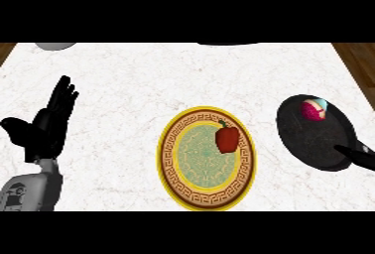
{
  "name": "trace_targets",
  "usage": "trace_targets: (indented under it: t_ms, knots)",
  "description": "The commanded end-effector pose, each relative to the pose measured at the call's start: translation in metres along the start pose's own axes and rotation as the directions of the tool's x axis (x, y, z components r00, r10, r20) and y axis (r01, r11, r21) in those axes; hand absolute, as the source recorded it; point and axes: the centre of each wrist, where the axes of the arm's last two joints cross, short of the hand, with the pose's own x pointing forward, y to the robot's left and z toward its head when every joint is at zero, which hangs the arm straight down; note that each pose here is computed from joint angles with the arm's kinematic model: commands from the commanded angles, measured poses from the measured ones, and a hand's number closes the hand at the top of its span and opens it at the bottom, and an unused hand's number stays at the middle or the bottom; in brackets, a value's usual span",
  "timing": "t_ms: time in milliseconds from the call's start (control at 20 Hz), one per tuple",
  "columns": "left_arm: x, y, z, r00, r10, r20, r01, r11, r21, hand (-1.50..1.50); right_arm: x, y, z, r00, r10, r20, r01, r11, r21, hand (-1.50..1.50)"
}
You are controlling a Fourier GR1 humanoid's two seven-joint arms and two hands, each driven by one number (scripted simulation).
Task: Pick the cupcake from the plate and place it in the pan
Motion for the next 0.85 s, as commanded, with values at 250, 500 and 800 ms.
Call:
trace_targets:
  t_ms: [250, 500, 800]
  knots:
    - [-0.011, 0.004, 0.01, 1.0, -0.013, -0.012, 0.013, 1.0, -0.001, 0.0, 0.033, -0.077, 0.119, 0.997, -0.052, 0.062, 0.048, 0.997, 0.055, -1.5]
    - [0.004, -0.01, -0.005, 1.0, -0.001, 0.011, 0.001, 1.0, 0.001, 0.0, 0.072, -0.101, 0.182, 0.995, -0.062, 0.076, 0.057, 0.996, 0.064, -1.5]
    - [0.015, -0.015, -0.006, 1.0, 0.026, 0.014, -0.025, 0.999, -0.041, 0.0, 0.089, -0.104, 0.198, 1.0, 0.001, 0.025, -0.002, 0.999, 0.037, -1.5]
